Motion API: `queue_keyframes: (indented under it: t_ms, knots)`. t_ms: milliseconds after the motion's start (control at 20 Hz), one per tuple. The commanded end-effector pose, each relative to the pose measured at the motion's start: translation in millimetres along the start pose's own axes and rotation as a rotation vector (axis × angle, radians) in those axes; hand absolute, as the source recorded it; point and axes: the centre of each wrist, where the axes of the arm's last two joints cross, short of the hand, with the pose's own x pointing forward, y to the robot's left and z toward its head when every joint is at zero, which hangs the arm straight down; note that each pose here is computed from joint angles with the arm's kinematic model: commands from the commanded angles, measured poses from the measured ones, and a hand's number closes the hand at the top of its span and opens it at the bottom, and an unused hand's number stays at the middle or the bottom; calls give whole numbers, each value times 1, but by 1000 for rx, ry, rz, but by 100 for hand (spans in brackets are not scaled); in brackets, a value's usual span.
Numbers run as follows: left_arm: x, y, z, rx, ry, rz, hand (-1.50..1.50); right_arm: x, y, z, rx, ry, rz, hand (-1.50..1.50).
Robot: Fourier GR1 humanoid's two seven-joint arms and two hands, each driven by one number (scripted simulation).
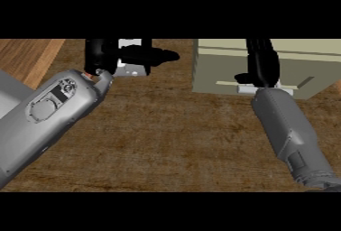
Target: Pick up the can, place it into the drawer and close the drawer
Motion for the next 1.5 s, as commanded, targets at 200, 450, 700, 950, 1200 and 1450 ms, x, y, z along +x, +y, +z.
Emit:
queue_keyframes:
  t_ms: [200,450,700,950,1200,1450]
  knots:
    - [-28,21,16,-4,24,-15,-150,24,-14,-35,9,-33,-18,-150]
    - [-31,13,26,-10,-14,-2,-150,30,-26,-52,-12,-5,-46,-150]
    - [-31,25,28,-22,-31,-16,-150,26,-17,-43,1,-28,-102,-150]
    - [-29,35,21,1,-9,-14,-150,61,-31,-62,-38,-22,-319,-150]
    - [-39,36,26,23,-6,-3,-150,63,-35,-67,-43,3,-513,-150]
    - [-47,50,34,25,11,-15,-150,60,-34,-66,-75,72,-708,-150]
